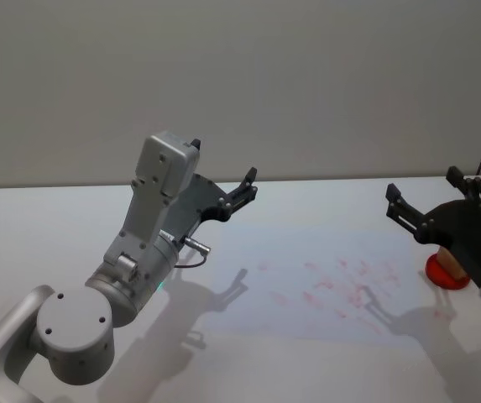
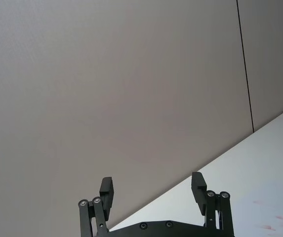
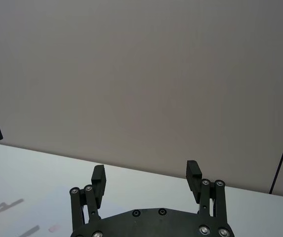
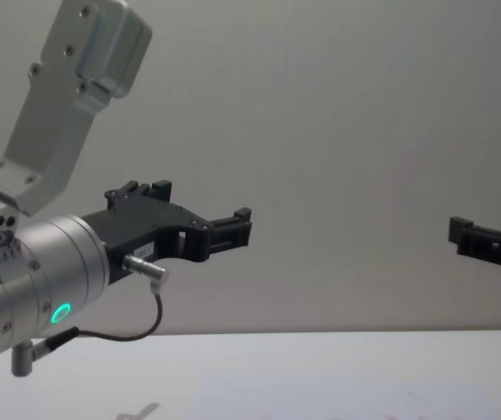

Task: Use the one hand to pick up the stamp and affix it onto the A4 paper.

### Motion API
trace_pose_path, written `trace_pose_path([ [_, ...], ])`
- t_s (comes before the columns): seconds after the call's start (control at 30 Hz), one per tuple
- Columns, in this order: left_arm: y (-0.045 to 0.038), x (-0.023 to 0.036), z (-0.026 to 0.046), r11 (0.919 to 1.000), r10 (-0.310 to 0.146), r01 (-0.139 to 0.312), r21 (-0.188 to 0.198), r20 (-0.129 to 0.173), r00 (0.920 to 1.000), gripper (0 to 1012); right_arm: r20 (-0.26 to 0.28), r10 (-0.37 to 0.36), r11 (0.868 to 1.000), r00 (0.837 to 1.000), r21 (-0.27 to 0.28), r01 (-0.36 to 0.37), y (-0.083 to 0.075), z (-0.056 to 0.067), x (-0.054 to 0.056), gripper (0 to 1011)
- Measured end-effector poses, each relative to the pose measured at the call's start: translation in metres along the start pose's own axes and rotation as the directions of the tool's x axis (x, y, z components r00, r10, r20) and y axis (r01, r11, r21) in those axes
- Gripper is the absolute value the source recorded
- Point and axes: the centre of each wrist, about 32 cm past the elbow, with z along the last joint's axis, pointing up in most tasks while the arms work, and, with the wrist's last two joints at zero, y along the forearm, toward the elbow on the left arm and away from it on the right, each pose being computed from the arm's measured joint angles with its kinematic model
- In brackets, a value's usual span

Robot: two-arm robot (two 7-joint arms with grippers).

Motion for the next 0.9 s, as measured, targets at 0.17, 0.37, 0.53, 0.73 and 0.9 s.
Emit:
trace_pose_path([
  [0.17, 0.0000, 0.0000, 0.0000, 1.0000, 0.000, 0.000, 0.000, 0.000, 1.0000, 1001, 0.000, 0.000, 1.000, 1.000, 0.000, 0.000, 0.0000, 0.0000, 0.0001, 1001],
  [0.37, 0.0000, 0.0000, 0.0000, 1.0000, 0.000, 0.000, 0.000, 0.000, 1.0000, 1001, 0.000, 0.000, 1.000, 1.000, 0.000, 0.000, 0.0000, 0.0000, 0.0001, 1001],
  [0.53, 0.0000, 0.0000, 0.0000, 1.0000, 0.000, 0.000, 0.000, 0.000, 1.0000, 1001, 0.000, 0.000, 1.000, 1.000, 0.001, 0.000, 0.0000, 0.0000, 0.0001, 1001],
  [0.73, 0.0000, 0.0000, 0.0000, 1.0000, 0.000, 0.000, 0.000, 0.000, 1.0000, 1001, 0.001, 0.000, 1.000, 1.000, 0.001, 0.000, 0.0000, 0.0000, 0.0001, 1001],
  [0.9, 0.0000, 0.0000, 0.0000, 1.0000, 0.000, 0.000, 0.000, 0.000, 1.0000, 1001, 0.001, 0.000, 1.000, 1.000, 0.001, 0.000, 0.0000, 0.0000, 0.0001, 1001],
])
